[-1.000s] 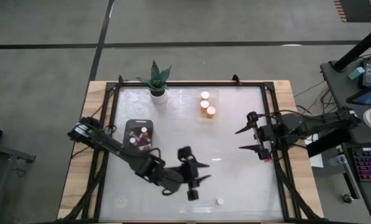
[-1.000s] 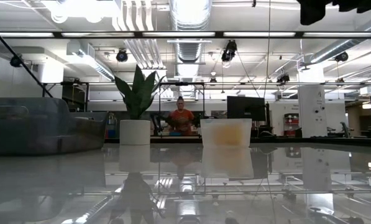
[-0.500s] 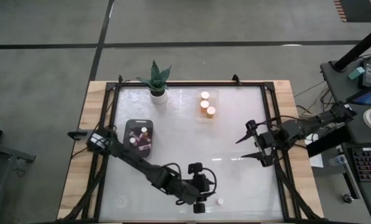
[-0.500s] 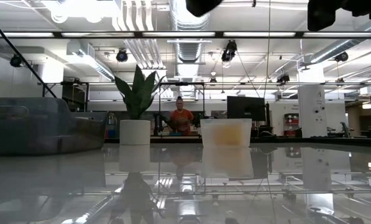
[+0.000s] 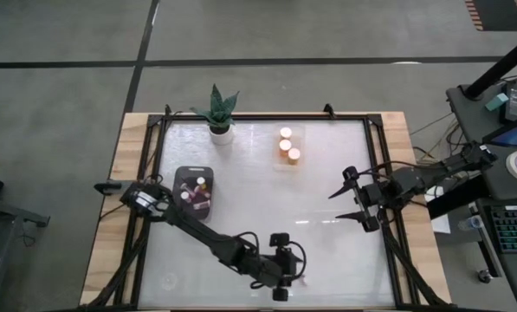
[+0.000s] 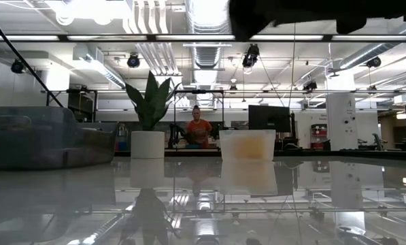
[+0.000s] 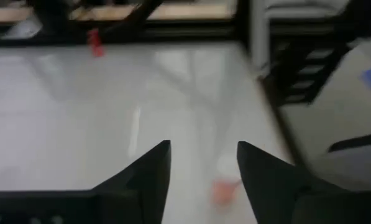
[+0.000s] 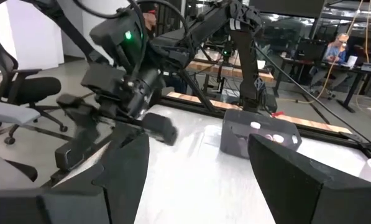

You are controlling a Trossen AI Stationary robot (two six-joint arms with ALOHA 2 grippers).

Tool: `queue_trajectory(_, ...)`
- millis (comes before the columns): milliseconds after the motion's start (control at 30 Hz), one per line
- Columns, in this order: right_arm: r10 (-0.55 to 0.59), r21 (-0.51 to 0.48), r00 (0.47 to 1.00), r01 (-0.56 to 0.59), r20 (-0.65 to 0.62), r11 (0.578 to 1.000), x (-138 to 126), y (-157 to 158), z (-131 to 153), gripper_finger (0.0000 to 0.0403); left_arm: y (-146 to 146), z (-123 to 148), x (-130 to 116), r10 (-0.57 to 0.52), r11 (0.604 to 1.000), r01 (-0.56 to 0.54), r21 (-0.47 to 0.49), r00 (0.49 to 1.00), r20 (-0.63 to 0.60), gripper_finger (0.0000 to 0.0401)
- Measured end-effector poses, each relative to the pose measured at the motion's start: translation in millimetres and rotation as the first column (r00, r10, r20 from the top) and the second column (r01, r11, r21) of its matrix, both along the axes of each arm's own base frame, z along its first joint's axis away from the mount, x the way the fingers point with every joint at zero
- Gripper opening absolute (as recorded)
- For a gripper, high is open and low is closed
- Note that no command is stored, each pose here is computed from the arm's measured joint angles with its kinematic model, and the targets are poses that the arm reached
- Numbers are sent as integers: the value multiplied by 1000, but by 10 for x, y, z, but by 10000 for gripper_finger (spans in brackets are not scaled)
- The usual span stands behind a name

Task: Pick and place medicine bottles into bin by pill shape (circle, oval)
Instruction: Put the small pink pill bottle into the black bin

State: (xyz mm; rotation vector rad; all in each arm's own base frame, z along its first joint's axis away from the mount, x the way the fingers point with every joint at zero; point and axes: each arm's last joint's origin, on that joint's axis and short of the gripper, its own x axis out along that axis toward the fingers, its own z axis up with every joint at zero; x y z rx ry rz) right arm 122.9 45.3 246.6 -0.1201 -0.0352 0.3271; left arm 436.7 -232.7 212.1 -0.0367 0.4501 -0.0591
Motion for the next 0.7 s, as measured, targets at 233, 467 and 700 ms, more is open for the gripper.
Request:
queue_trajectory(233,-2,28,999,3,-40,1000,4,1,-29,265,-76,-273,156,-81,993,87,-84,994,80,228)
queue_trajectory(467,-1,57,997,5,-80,998,4,1,-56,265,-60,-447,197,-60,996,64,-63,996,61,235)
queue_trajectory(700,5,92,993,6,-119,996,11,10,-120,264,-130,-522,178,-103,993,106,-45,993,54,235)
